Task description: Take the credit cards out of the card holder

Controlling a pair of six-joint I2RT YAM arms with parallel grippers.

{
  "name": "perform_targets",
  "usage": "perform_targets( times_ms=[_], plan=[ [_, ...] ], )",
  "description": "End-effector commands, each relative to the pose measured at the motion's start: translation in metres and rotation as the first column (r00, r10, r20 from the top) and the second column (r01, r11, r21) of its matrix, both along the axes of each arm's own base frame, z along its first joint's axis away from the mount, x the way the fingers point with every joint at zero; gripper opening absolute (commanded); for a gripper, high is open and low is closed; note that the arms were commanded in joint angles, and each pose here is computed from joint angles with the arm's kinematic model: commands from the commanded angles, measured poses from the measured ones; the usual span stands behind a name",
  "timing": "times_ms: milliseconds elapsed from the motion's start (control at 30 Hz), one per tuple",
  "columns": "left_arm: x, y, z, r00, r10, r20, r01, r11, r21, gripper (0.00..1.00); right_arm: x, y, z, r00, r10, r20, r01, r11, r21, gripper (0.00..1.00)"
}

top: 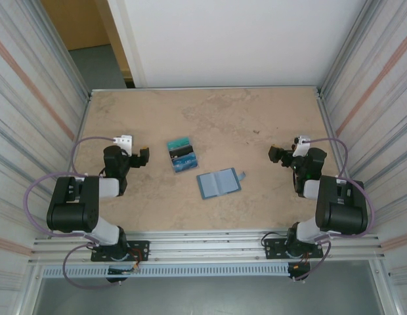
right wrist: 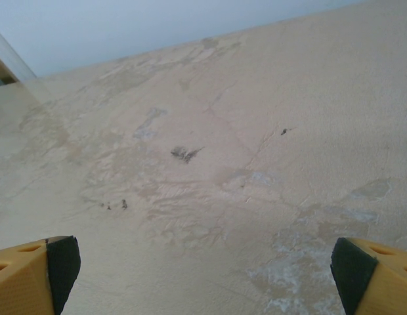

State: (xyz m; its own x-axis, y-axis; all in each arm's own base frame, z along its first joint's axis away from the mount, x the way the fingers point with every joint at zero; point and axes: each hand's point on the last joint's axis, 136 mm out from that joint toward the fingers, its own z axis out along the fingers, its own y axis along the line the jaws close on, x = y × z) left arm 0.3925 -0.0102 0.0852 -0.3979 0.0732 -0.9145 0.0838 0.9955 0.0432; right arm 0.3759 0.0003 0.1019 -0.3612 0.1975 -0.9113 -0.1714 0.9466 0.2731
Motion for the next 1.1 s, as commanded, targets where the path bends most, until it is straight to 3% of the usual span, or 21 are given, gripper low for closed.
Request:
perform_targets(
  times_ms=[0, 200, 267, 500, 1067],
  plan=[
    [0.003, -0.001, 0.007, 1.0, -0.003, 0.021, 0.003, 1.0, -0.011, 0.99, 0.002, 0.001, 0.003, 1.0, 0.01, 0.017, -0.009, 0.999, -0.035, 0.99],
    [0.003, -0.002, 0.007, 1.0, -0.003, 0.021, 0.004, 1.0, -0.011, 0.99, 0.015, 0.006, -0.013, 0.997, -0.057, -0.044, 0.05, 0.987, -0.156, 0.99],
    [0.003, -0.001, 0.007, 1.0, -0.004, 0.021, 0.004, 1.0, -0.011, 0.99, 0.013, 0.001, -0.014, 0.996, -0.088, 0.012, 0.088, 0.984, -0.152, 0.99],
    [0.003, -0.002, 0.007, 1.0, -0.004, 0.022, 0.004, 1.0, -0.011, 0.99, 0.018, -0.014, -0.021, 0.979, -0.196, -0.058, 0.184, 0.968, -0.171, 0.99],
    [0.003, -0.002, 0.006, 1.0, -0.004, 0.018, 0.004, 1.0, -0.01, 0.99, 0.018, -0.014, -0.021, 0.978, -0.201, -0.059, 0.188, 0.965, -0.181, 0.99]
  ],
)
